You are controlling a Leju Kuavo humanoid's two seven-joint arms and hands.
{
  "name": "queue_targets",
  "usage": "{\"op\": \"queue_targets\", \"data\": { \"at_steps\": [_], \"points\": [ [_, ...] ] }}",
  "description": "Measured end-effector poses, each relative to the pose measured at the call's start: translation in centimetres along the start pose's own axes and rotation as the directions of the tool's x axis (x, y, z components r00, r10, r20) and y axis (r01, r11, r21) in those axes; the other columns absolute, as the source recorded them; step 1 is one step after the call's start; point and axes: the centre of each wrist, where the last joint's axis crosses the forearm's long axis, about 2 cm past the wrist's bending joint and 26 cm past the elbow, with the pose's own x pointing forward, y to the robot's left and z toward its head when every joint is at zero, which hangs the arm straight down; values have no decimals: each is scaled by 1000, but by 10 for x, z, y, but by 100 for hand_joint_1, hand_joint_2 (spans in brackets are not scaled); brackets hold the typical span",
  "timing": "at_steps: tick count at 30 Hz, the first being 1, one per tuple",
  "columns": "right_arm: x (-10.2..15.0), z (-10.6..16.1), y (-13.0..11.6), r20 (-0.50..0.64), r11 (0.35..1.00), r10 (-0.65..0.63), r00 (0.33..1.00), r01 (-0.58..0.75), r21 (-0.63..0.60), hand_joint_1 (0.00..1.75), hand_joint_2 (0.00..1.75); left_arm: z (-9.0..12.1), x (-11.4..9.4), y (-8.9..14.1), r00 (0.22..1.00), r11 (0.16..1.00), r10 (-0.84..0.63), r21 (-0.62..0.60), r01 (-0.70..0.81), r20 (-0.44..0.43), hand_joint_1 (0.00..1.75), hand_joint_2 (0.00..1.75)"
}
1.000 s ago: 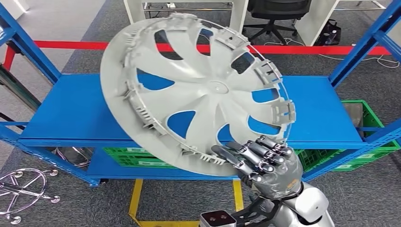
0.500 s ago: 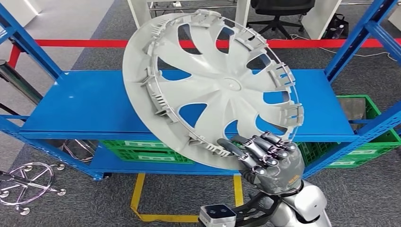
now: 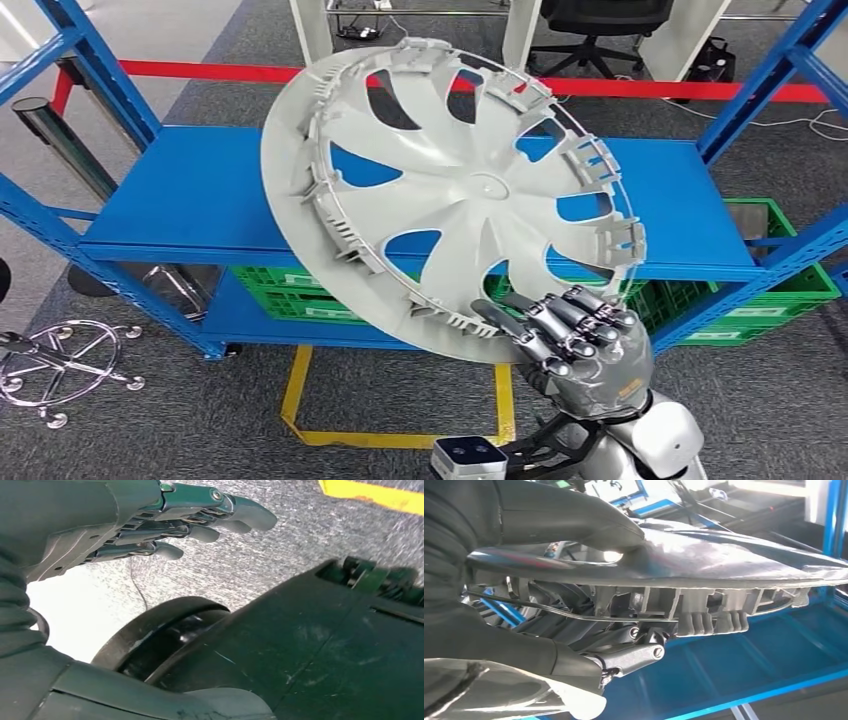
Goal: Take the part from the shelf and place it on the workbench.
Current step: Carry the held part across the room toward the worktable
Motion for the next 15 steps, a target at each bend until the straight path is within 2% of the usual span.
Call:
{"op": "queue_targets", "data": {
  "at_steps": [15],
  "points": [
    [-1, 5, -8, -18, 1000, 28, 999, -28, 11, 175, 175, -1, 5, 2, 998, 998, -58, -4, 58, 26, 0, 175]
  ]
}}
